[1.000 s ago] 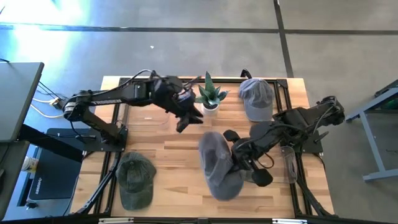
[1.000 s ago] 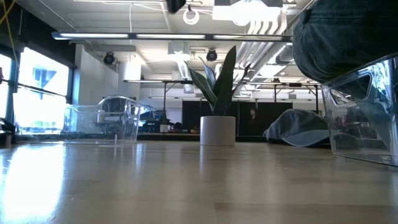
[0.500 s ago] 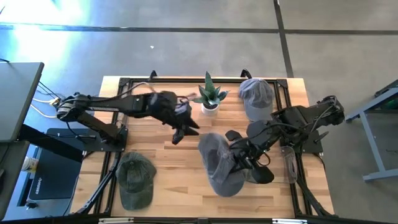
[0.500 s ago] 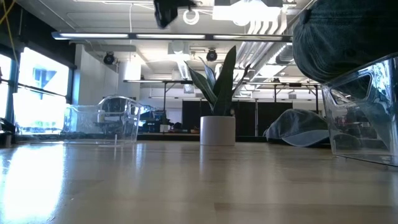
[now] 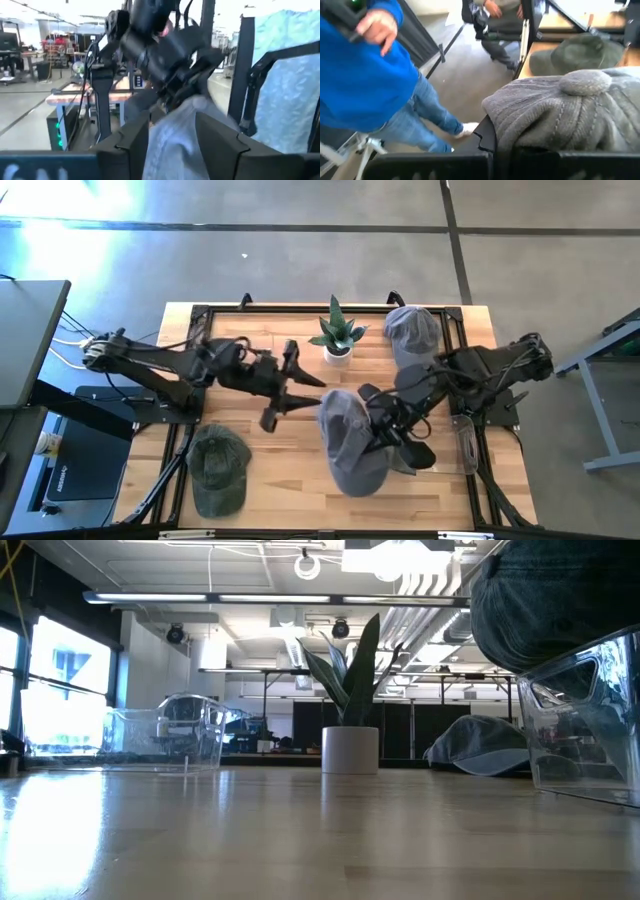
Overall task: Pick & Place hat
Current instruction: Put the left gray cap into the left transparent bin
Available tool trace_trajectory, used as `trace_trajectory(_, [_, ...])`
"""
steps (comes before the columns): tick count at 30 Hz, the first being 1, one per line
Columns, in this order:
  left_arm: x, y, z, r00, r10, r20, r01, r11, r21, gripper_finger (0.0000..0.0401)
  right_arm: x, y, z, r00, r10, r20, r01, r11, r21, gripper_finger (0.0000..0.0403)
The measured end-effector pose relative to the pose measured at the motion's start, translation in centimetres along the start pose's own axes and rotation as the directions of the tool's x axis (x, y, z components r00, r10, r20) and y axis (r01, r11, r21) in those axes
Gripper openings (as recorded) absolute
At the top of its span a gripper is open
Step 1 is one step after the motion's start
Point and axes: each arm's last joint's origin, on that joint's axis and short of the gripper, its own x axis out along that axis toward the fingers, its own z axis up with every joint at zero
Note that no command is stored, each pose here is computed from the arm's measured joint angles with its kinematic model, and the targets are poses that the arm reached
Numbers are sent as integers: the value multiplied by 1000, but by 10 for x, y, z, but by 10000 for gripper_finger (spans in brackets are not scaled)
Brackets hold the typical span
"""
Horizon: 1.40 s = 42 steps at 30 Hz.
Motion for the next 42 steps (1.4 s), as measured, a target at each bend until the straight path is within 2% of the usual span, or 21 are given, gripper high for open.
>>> trace_trajectory(10, [32,2,-34,988,8,-154,-8,1000,-1,299,-1,-1,4,999,7,34,-7,1000,-6,3])
trace_trajectory(12, [36,2,-38,979,-1,-204,0,1000,-6,314,-1,-1,4,999,7,37,-7,1000,-5,2])
trace_trajectory(16, [40,-1,-37,963,-113,-247,93,992,-91,313,-1,-1,4,999,6,37,-6,1000,-5,3])
trace_trajectory(21, [40,-4,-40,937,-230,-263,194,969,-155,275,0,-1,4,999,6,37,-6,1000,-5,2])
trace_trajectory(27, [39,-9,-38,891,-386,-238,322,908,-268,199,-2,-1,4,999,6,36,-6,1000,-6,2])
trace_trajectory(32, [36,-11,-32,869,-443,-221,377,881,-286,104,-4,0,3,999,5,32,-5,1000,-4,3])
trace_trajectory(36, [31,-13,-8,861,-486,-152,440,860,-260,16,-4,0,2,1000,8,17,-9,1000,9,2])
trace_trajectory(40, [27,-14,16,866,-490,-96,462,859,-220,18,-4,3,6,994,98,42,-98,995,4,3])
trace_trajectory(42, [25,-14,26,875,-478,-80,461,872,-168,16,-4,5,9,990,125,66,-124,992,-18,2])
